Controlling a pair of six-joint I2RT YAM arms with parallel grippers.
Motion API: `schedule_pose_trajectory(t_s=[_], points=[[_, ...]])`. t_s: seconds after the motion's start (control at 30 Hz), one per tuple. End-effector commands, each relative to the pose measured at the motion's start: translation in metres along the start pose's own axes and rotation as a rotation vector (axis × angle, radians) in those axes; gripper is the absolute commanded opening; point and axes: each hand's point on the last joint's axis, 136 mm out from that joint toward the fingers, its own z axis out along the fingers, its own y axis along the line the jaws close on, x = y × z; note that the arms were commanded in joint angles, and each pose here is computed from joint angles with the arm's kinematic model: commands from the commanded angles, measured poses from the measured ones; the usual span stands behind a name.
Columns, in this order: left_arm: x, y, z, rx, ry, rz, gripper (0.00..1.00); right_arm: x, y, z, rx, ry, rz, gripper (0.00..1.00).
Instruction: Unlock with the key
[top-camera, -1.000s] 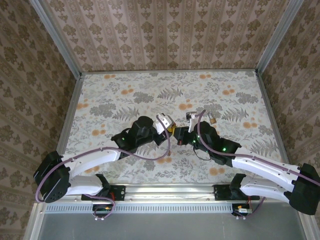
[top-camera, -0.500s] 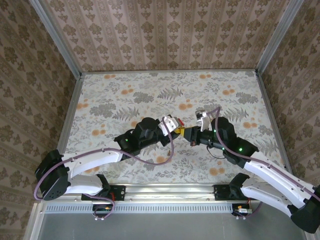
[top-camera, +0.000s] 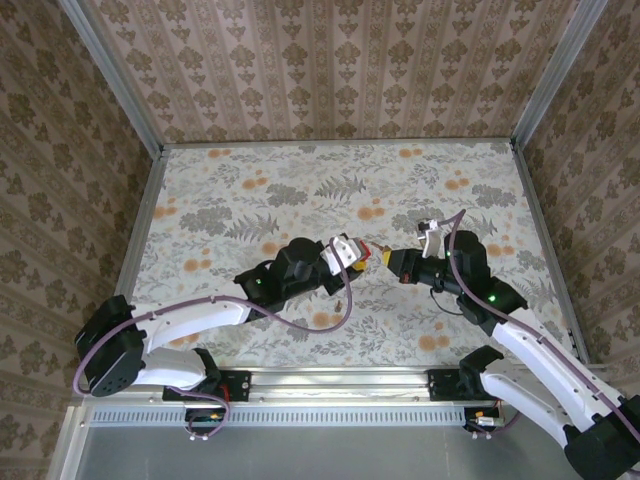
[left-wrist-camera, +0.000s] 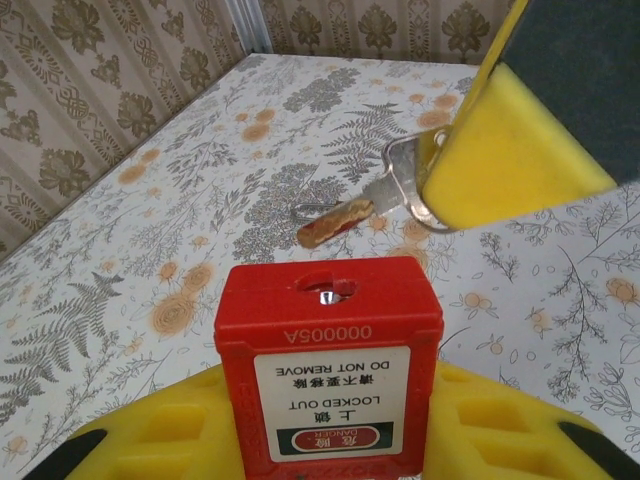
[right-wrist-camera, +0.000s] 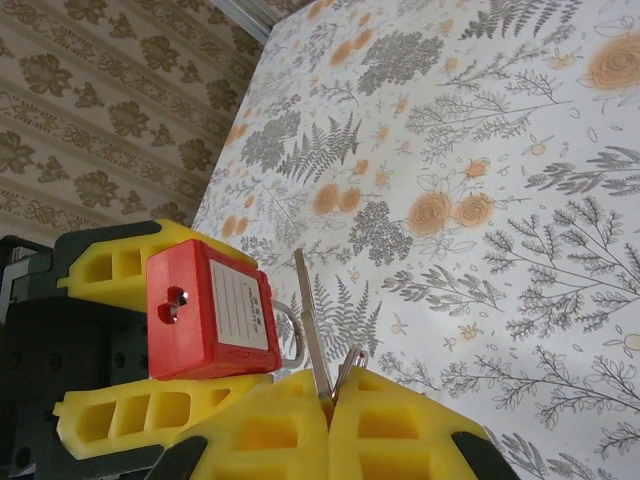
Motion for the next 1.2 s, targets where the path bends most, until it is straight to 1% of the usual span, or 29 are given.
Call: schedule_pose_trajectory(t_s=[0.0, 0.07, 0.13, 0.27, 0.4, 0.53, 0.7, 0.77, 0.97, 1.17], points=[[-0.002, 0.003, -0.003, -0.019, -0.03, 0.001, 0.01, 0.015, -0.011, -0.001, 0.026, 0.059, 0.03, 0.0], [0.002, 0.001, -0.005, -0.013, -0.013, 0.014, 0.01, 0.019, -0.012, -0.006, 0.054, 0.097, 0.028, 0.0], [0.008, -0.004, -0.007, -0.016, 0.023, 0.057, 0.0, 0.025, -0.009, -0.011, 0.076, 0.166, 0.028, 0.0], [0.016, -0.014, -0.009, -0.018, 0.073, 0.156, 0.0, 0.037, -0.005, -0.022, 0.1, 0.262, 0.028, 0.0], [0.025, -0.021, -0.007, -0.011, 0.132, 0.236, 0.0, 0.038, 0.004, -0.035, 0.103, 0.304, -0.003, 0.0], [0.032, -0.028, -0.004, -0.008, 0.202, 0.335, 0.0, 0.043, 0.016, -0.036, 0.04, 0.356, -0.004, 0.0], [0.03, -0.039, -0.006, 0.062, 0.227, 0.339, 0.0, 0.054, 0.022, -0.038, 0.023, 0.405, -0.041, 0.0], [0.027, -0.045, -0.005, 0.088, 0.231, 0.333, 0.0, 0.061, 0.021, -0.039, 0.045, 0.433, -0.08, 0.0], [0.033, -0.05, -0.004, 0.124, 0.286, 0.345, 0.0, 0.064, 0.017, -0.042, 0.082, 0.436, -0.117, 0.0], [0.034, -0.053, 0.0, 0.13, 0.315, 0.377, 0.0, 0.059, 0.018, -0.038, 0.104, 0.404, -0.15, 0.0]])
